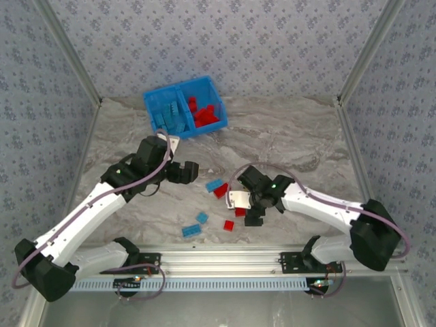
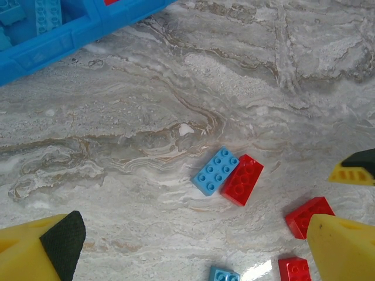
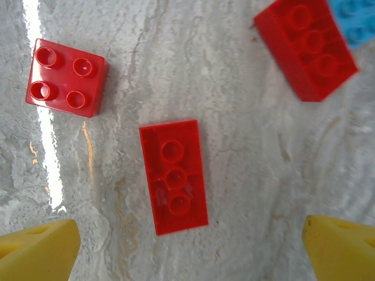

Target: Sort the legos into containers by color

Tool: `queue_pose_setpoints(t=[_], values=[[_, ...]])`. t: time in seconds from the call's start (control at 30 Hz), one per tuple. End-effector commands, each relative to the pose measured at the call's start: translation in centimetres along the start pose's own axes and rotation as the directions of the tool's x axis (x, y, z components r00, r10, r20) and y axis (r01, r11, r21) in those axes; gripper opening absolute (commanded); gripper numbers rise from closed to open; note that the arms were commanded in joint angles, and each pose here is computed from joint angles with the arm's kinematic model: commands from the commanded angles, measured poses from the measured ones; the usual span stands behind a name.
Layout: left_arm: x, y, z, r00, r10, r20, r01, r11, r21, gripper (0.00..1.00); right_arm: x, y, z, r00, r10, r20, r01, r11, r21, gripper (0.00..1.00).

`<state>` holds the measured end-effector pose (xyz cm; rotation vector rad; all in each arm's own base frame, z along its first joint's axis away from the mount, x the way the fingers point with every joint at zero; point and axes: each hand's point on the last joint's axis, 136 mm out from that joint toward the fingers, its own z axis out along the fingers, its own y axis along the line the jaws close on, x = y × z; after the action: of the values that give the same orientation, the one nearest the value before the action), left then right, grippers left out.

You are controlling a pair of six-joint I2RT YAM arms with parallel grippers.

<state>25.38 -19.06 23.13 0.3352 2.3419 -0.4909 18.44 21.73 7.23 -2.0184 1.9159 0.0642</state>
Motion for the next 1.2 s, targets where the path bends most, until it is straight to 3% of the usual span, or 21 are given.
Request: queue_pose_setpoints(t=[0.0,0.13,0.37,0.57,0.7,0.8,1.0,1.17], values=[[-0.3,-0.1,-0.8,0.999,-0.007,0.035,0.006,1.0,0.012,0.99,-1.4,0.3,1.2,0.996,-0.054,0.067,0.057,0.997,-0.054,0.98],[-0.1,-0.1,-0.8,1.0,-0.006,0.03,0.006,1.0,0.012,0.99,-1.6,0.4,3.0,0.996,-0.06,0.069,0.067,0.993,-0.1,0.89],[0.0,0.1,-1.1,0.999,-0.013,0.038,0.013,1.0,0.008,0.99,-0.5,1.5,4.7,0.999,-0.037,0.013,0.039,0.983,-0.177,0.59],[0.0,-0.1,-1.2,0.999,-0.018,0.041,0.017,1.0,0.018,0.99,-0.4,1.0,3.8,0.999,-0.026,0.024,0.029,0.992,-0.123,0.33],[-0.3,-0.3,-1.3,0.999,-0.018,0.048,0.017,1.0,0.024,0.99,-1.6,-0.3,1.3,0.994,-0.004,0.112,0.009,0.999,-0.043,0.26],[-0.6,-0.4,-1.5,0.998,-0.017,0.055,0.016,0.999,0.029,0.99,-3.6,-2.3,-2.3,0.966,0.003,0.258,-0.025,0.996,0.084,0.25],[-1.3,-1.0,-2.2,0.996,-0.014,0.089,0.009,0.998,0.063,0.99,-7.5,-8.2,-11.3,0.795,0.093,0.599,-0.298,0.92,0.253,0.28],[-1.9,-1.5,-3.0,0.992,-0.015,0.127,0.004,0.996,0.091,0.99,-8.8,-14.9,-15.5,0.563,0.338,0.754,-0.622,0.774,0.118,0.29]])
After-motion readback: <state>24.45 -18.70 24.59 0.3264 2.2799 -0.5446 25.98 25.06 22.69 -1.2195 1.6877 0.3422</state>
